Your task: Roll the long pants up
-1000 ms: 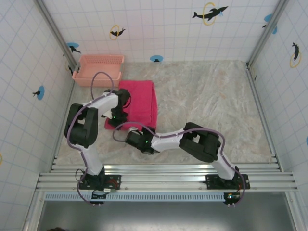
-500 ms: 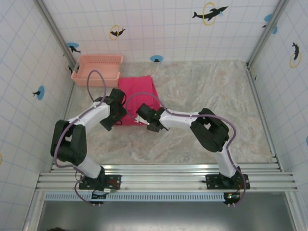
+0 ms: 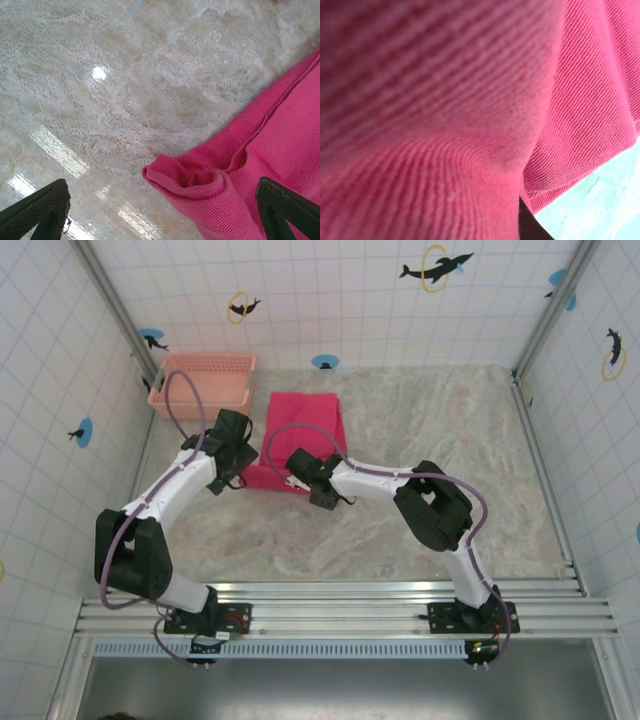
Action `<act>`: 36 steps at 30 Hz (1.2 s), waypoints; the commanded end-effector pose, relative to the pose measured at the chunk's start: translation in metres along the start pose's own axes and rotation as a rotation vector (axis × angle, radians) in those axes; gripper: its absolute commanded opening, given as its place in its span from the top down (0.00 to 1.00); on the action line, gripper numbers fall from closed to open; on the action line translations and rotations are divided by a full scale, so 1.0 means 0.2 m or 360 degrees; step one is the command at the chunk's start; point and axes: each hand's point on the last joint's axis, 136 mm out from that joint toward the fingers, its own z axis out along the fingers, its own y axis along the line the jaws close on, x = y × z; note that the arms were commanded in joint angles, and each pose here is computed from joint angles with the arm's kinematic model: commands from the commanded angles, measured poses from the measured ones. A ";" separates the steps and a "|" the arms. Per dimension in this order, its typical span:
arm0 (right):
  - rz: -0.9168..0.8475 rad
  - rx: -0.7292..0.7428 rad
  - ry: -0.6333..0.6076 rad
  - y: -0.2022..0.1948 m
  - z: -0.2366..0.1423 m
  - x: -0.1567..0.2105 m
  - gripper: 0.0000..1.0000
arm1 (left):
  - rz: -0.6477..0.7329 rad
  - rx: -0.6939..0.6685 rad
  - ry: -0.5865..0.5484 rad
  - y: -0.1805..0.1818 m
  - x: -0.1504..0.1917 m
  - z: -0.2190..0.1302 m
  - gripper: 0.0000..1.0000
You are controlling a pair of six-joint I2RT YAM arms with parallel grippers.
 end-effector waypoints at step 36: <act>0.0131 -0.1055 0.0455 0.58 0.18 0.42 1.00 | -0.0580 0.1307 -0.0187 -0.27 0.22 0.16 0.03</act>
